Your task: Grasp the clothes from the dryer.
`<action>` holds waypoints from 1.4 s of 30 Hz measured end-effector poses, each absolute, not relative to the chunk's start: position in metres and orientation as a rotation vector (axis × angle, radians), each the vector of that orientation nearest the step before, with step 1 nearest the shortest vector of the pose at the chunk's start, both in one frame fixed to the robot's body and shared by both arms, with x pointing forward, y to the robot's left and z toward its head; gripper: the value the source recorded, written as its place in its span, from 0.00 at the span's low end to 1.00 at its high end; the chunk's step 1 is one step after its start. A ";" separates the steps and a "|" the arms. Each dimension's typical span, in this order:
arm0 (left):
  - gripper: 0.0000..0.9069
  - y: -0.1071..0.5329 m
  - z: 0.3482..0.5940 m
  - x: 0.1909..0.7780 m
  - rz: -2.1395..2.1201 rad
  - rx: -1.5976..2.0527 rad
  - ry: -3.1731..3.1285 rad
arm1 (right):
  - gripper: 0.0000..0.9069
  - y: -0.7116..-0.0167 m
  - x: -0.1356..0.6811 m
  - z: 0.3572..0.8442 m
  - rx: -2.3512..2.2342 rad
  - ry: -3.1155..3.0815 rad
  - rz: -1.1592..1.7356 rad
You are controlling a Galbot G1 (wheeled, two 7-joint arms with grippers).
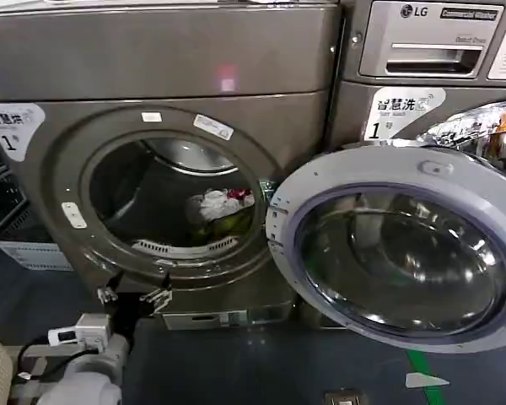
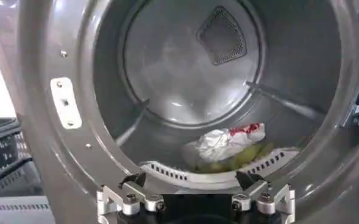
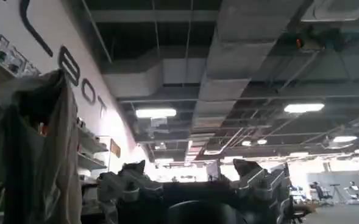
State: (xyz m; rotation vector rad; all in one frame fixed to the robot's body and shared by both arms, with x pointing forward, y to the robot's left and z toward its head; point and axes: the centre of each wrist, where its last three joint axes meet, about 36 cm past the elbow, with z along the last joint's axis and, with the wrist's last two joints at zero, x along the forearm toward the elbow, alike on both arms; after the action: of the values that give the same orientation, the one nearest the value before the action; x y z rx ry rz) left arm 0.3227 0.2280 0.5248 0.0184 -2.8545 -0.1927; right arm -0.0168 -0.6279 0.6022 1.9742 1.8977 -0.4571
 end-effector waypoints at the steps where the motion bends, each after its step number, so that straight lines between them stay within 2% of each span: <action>1: 1.00 0.228 0.525 0.323 -0.192 0.018 -2.855 | 1.00 -0.628 -0.017 0.602 1.976 1.896 -0.457; 42: 1.00 0.226 0.521 0.324 -0.183 0.009 -2.843 | 1.00 -0.628 -0.019 0.599 1.985 1.886 -0.462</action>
State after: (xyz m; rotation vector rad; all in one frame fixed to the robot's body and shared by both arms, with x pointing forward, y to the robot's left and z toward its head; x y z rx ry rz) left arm 0.3238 0.2263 0.5212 0.0094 -2.8434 -0.1835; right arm -0.0195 -0.6284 0.5994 1.9845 1.8863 -0.4622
